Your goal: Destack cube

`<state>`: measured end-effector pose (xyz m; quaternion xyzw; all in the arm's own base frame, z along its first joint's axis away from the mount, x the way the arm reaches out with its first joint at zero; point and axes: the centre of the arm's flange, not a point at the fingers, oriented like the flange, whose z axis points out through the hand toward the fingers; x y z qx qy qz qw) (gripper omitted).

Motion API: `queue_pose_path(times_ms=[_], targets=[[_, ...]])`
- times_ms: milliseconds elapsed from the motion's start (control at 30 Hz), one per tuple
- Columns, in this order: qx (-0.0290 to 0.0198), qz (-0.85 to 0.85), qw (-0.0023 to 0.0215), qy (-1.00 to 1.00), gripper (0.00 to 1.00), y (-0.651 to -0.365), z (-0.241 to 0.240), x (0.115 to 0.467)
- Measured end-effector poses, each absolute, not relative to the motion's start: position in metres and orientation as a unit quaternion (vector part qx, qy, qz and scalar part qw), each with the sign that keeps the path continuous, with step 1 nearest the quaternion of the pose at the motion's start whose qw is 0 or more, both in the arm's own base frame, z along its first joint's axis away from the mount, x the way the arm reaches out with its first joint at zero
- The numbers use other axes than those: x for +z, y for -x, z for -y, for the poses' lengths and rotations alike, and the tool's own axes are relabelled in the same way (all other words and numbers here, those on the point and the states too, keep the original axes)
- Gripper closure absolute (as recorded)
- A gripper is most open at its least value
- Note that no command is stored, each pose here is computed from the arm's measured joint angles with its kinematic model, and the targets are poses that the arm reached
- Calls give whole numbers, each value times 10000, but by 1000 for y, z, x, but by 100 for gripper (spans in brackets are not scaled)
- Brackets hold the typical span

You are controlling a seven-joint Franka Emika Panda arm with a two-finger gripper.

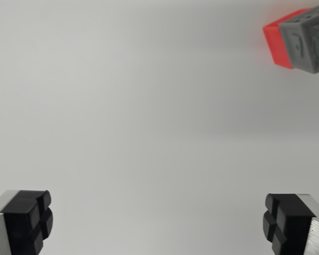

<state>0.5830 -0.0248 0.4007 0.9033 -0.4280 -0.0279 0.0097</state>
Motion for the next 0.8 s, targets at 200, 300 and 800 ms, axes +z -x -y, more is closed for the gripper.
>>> queue_pose_path(times_ms=[200,300,800], targets=[[-279,4280,97,-9033,0,-583,25,401],[-279,4280,97,-9033,0,-583,25,401],[-283,4185,96,-9077,0,-585,32,394]])
